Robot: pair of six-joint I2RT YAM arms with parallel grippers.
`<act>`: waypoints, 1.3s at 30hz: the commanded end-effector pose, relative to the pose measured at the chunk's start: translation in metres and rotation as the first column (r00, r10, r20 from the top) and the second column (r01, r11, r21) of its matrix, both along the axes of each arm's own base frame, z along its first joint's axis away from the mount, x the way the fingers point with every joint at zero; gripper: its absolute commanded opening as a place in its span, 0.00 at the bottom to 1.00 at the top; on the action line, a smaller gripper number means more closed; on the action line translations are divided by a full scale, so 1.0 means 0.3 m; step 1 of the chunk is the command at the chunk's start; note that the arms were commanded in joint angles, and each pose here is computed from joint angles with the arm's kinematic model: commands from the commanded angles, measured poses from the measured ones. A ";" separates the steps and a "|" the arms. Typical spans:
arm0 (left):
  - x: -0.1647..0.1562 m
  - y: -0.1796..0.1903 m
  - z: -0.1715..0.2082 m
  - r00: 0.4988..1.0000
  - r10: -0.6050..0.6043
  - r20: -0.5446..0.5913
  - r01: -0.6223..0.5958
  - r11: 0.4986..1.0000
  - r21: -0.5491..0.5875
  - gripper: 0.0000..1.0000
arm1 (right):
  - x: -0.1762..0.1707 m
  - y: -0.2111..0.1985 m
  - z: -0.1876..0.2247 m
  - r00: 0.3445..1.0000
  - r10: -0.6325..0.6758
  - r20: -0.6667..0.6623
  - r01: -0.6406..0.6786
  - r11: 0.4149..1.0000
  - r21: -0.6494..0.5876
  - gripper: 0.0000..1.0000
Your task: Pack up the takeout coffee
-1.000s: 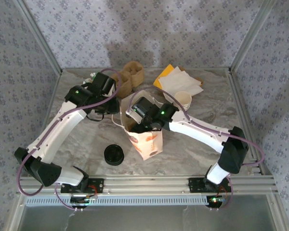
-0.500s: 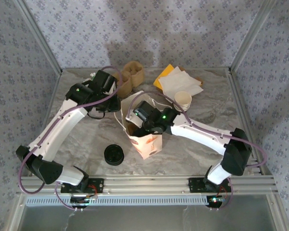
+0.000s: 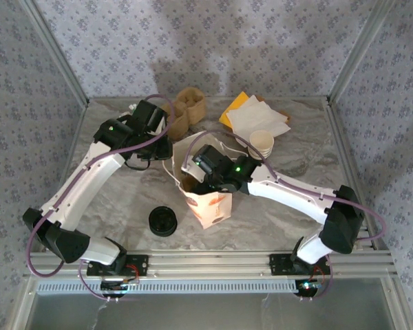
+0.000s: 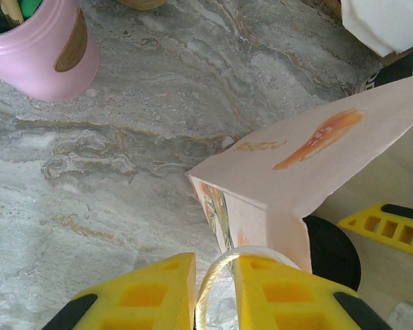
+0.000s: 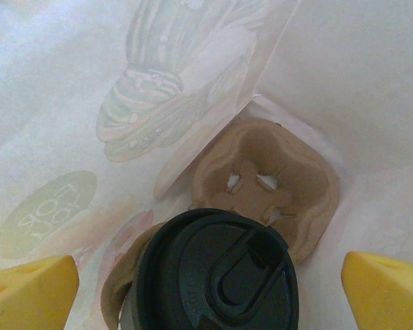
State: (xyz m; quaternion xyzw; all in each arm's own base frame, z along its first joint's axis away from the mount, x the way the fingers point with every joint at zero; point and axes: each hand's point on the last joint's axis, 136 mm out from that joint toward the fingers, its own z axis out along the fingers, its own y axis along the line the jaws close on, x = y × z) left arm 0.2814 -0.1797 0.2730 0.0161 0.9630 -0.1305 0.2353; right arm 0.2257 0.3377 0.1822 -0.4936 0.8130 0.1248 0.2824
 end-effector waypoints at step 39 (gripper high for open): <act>-0.037 0.031 0.095 0.998 0.016 0.060 -0.013 0.999 -0.050 0.50 | 0.096 -0.096 0.043 0.947 -0.308 -0.089 0.311 0.950 0.030 1.00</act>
